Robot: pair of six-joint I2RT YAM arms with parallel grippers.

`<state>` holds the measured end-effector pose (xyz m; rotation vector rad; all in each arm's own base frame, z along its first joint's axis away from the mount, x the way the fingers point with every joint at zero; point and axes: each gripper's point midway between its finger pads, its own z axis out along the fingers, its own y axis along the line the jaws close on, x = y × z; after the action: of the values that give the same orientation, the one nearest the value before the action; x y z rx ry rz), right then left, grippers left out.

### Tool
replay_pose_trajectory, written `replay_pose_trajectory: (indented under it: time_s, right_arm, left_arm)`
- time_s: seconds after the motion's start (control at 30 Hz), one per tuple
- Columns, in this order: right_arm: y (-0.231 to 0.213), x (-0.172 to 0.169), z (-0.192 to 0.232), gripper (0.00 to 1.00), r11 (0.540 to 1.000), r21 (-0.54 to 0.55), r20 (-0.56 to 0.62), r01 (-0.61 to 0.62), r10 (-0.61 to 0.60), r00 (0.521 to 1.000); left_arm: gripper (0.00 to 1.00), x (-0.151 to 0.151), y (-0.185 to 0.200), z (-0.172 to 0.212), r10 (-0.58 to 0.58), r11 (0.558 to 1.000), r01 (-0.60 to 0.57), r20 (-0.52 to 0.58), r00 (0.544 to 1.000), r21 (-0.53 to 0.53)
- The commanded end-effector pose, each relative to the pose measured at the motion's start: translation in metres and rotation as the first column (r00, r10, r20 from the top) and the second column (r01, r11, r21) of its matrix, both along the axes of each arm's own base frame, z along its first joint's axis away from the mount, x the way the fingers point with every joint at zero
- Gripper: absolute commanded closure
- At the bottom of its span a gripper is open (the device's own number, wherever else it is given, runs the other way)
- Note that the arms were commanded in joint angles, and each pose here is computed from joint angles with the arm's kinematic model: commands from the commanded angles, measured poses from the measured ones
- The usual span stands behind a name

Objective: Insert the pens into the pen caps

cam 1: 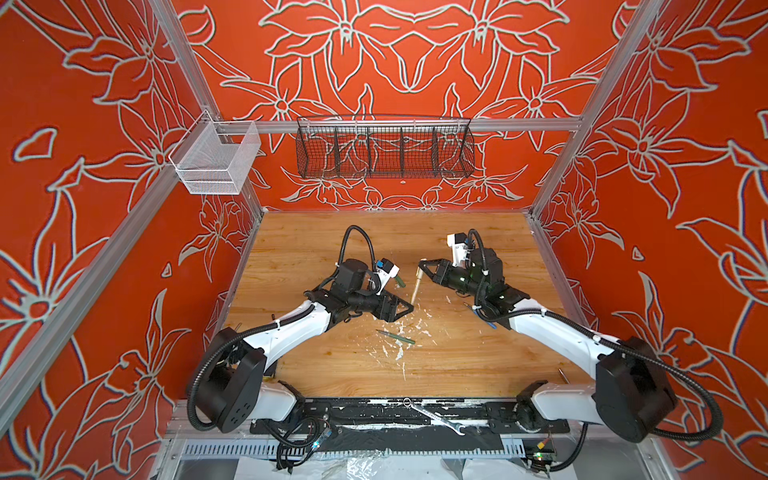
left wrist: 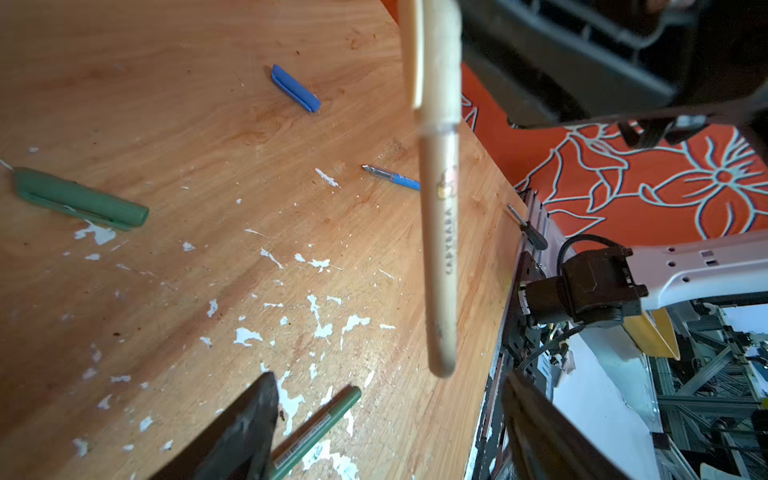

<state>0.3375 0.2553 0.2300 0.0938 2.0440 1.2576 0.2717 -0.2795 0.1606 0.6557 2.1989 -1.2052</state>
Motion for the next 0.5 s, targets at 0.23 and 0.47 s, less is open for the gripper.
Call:
replay_pose_trajectory:
  time_s: [0.23,0.47]
  right_arm:
    - [0.006,0.0023,0.0083,1.0,0.995,0.094,0.012,-0.014,0.012,1.0]
    - [0.006,0.0025,0.0062,1.0,0.996,0.093,0.011,-0.013,0.012,1.0]
  left_arm:
    - [0.34,-0.0041,-0.0174,0.0187,-0.051,0.995,0.052,0.011,0.999,-0.088]
    - [0.55,-0.0026,-0.0181,0.0194,-0.046,0.995,0.046,0.005,0.999,-0.092]
